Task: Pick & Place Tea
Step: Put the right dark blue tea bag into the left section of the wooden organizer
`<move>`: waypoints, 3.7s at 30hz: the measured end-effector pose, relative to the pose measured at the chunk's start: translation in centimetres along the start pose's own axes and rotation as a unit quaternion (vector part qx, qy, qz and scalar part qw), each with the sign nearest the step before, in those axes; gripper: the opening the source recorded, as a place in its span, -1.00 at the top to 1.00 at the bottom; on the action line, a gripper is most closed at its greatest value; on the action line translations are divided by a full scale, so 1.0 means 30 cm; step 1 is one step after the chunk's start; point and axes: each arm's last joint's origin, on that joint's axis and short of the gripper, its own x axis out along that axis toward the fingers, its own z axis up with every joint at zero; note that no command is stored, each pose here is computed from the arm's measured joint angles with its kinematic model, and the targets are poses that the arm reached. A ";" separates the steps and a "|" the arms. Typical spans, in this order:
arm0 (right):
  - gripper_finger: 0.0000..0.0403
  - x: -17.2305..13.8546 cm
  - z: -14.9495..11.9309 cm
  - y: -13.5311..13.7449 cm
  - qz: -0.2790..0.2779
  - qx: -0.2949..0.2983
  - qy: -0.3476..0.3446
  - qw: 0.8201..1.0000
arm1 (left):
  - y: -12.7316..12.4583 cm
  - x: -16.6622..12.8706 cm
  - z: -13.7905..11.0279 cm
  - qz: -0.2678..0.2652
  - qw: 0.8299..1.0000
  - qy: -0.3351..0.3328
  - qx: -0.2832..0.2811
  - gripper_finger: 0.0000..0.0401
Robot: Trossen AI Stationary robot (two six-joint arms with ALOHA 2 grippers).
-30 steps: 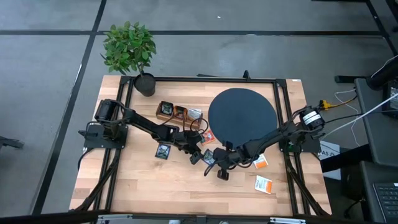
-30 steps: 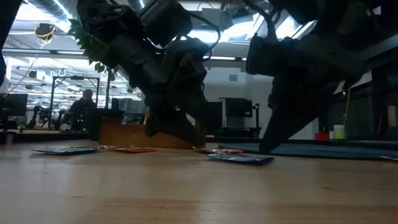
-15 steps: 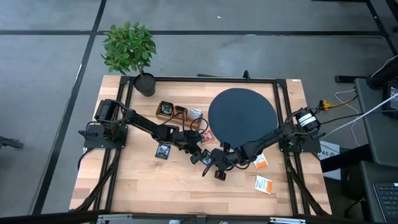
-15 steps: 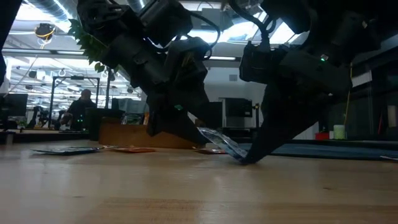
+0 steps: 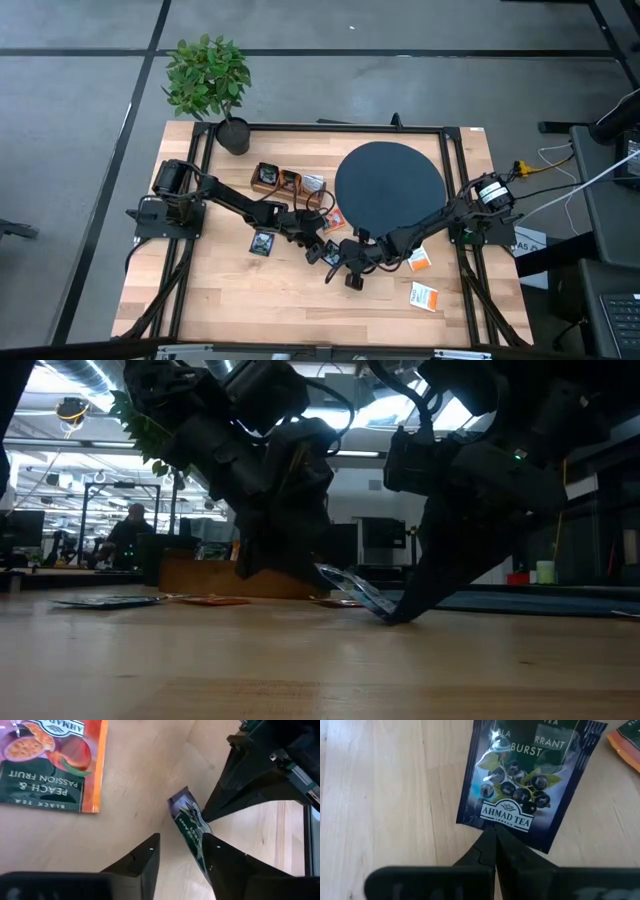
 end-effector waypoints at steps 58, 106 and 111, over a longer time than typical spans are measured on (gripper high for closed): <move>0.99 -0.274 0.010 -0.065 0.076 -0.051 -0.195 0.976 | -0.015 -0.478 0.097 0.046 0.978 0.048 0.196 0.99; 0.94 -0.251 -0.073 -0.157 0.066 -0.004 -0.272 0.960 | 0.362 -0.640 0.271 0.200 0.816 0.290 0.458 0.99; 0.94 -0.251 -0.072 -0.159 0.065 -0.003 -0.273 0.960 | 0.374 -0.623 0.270 0.196 0.815 0.300 0.455 0.99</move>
